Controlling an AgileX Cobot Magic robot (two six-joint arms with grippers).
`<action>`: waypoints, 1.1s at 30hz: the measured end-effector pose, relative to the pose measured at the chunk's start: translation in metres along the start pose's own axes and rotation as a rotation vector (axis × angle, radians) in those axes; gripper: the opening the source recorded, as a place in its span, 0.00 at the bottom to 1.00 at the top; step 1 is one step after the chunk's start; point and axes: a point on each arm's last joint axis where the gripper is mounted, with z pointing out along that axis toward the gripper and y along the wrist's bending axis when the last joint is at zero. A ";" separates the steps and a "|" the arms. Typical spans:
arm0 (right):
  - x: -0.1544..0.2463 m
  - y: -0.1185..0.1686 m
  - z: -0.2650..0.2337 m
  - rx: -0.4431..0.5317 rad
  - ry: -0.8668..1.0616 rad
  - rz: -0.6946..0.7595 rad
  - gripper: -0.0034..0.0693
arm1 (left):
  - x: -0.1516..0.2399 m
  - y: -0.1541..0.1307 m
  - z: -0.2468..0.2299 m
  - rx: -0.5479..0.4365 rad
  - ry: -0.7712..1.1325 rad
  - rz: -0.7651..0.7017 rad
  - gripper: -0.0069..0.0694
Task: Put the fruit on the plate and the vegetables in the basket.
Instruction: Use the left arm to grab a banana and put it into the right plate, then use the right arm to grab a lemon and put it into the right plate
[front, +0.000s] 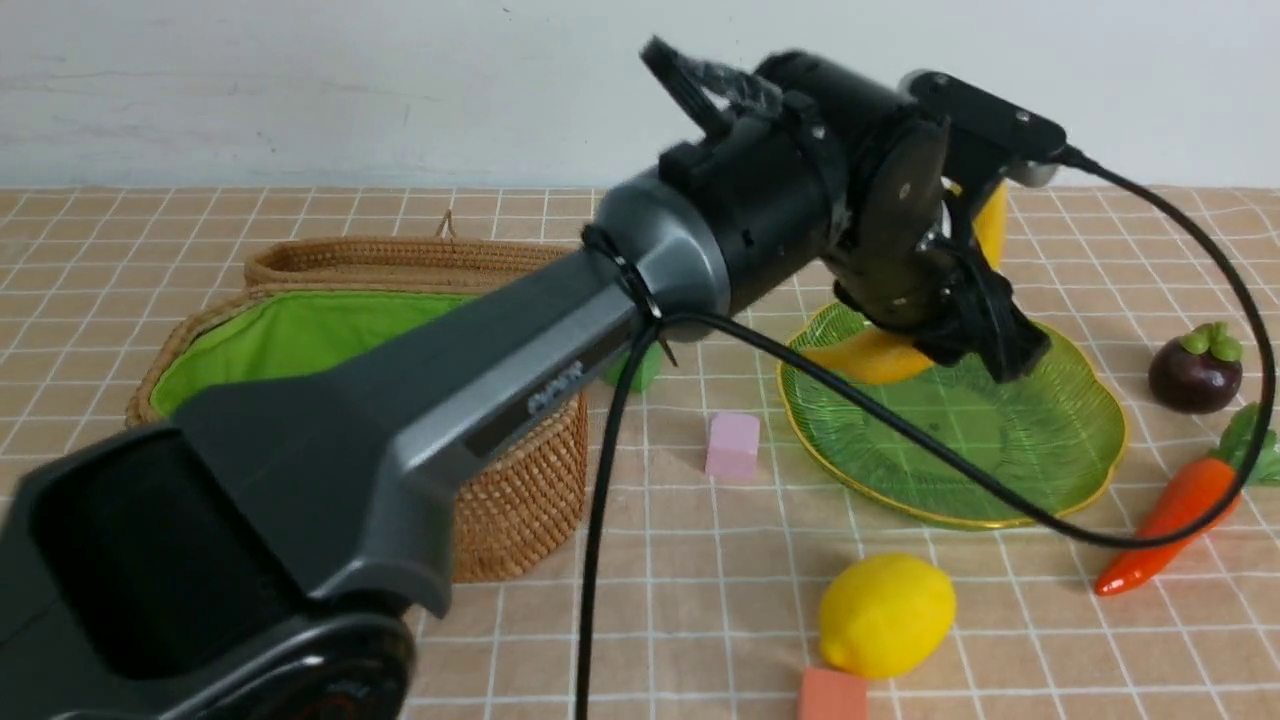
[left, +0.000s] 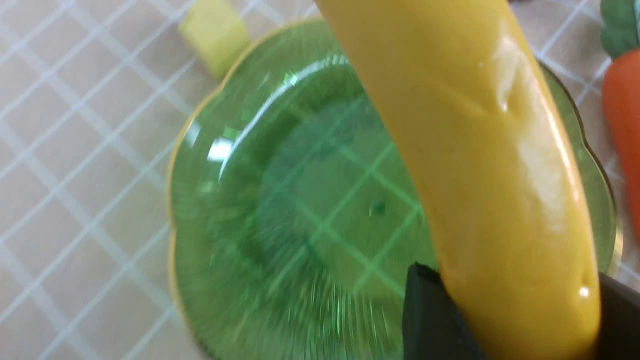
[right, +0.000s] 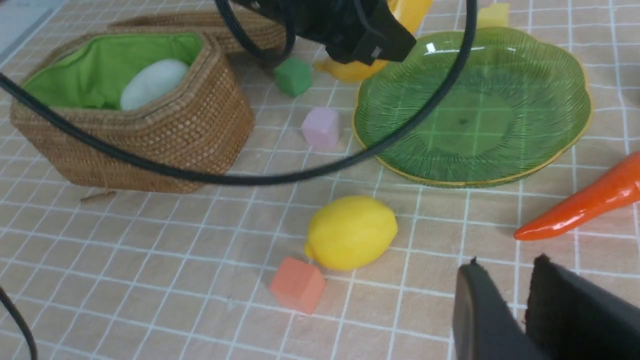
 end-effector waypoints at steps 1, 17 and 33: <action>0.000 0.000 0.000 0.002 -0.001 0.003 0.29 | 0.006 0.000 0.014 0.001 -0.013 0.014 0.50; 0.001 0.002 -0.002 -0.028 0.021 0.044 0.31 | 0.024 0.003 0.042 -0.009 0.022 0.043 0.96; -0.029 0.043 0.084 0.209 0.389 -0.091 0.31 | -0.034 0.017 -0.236 -0.035 0.047 -0.133 0.07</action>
